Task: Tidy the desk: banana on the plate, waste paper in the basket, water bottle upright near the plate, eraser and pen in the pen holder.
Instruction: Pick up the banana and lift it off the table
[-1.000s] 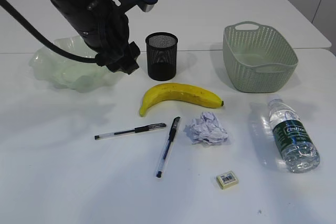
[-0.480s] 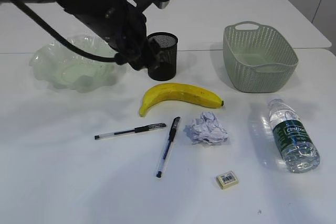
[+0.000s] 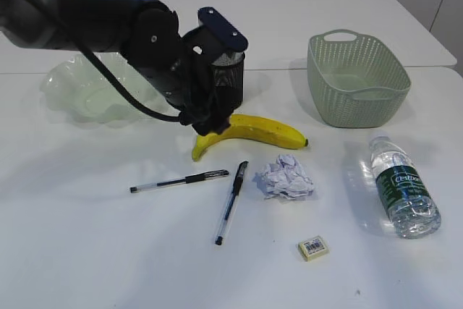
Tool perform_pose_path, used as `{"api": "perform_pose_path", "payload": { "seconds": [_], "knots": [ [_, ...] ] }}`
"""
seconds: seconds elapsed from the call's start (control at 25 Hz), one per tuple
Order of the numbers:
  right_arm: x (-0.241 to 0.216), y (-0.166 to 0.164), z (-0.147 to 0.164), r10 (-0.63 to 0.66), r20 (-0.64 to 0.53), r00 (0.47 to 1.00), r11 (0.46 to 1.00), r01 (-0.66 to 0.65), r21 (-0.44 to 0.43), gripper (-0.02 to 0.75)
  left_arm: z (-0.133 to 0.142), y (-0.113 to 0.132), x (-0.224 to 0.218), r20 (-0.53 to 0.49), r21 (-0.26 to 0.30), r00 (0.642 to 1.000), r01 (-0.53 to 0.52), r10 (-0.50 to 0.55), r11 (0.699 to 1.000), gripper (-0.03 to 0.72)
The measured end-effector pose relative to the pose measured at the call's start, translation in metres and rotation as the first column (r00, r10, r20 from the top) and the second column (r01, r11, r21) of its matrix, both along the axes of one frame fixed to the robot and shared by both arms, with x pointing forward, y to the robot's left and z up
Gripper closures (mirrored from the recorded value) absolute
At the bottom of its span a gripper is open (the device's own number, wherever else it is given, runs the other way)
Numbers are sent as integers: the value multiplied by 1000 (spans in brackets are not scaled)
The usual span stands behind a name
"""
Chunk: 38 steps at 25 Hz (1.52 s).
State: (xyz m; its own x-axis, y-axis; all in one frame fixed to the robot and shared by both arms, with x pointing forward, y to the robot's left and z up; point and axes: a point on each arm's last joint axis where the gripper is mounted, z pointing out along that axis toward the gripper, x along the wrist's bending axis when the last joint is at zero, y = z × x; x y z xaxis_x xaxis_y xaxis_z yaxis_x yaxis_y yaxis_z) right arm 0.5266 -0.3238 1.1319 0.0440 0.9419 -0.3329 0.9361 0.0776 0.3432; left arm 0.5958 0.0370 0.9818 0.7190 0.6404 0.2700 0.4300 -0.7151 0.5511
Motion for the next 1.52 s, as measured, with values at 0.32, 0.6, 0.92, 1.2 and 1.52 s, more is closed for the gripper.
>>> {"api": "perform_pose_path", "payload": {
  "seconds": [0.32, 0.6, 0.92, 1.2, 1.52],
  "knots": [
    [0, 0, 0, 0, 0, 1000, 1000, 0, 0, 370, -26, -6, 6, -20, 8, 1000, 9, -8, 1000, 90],
    [0, 0, 0, 1, 1, 1000, 1000, -1, 0, 370, -40, -7, 11, -10, -6, 1000, 14, -14, 1000, 90],
    [0, 0, 0, 1, 1, 1000, 1000, -1, 0, 370, -36, 7, 27, 28, -45, 999, -27, 28, 999, 90],
    [0, 0, 1, 1, 4, 1000, 1000, -1, 0, 370, -33, 10, 32, 45, -92, 997, -55, 59, 994, 88],
    [0, 0, 1, 2, 3, 1000, 1000, -2, -1, 370, -59, 8, 34, -8, -75, 997, -74, 74, 994, 88]
  ]
}}
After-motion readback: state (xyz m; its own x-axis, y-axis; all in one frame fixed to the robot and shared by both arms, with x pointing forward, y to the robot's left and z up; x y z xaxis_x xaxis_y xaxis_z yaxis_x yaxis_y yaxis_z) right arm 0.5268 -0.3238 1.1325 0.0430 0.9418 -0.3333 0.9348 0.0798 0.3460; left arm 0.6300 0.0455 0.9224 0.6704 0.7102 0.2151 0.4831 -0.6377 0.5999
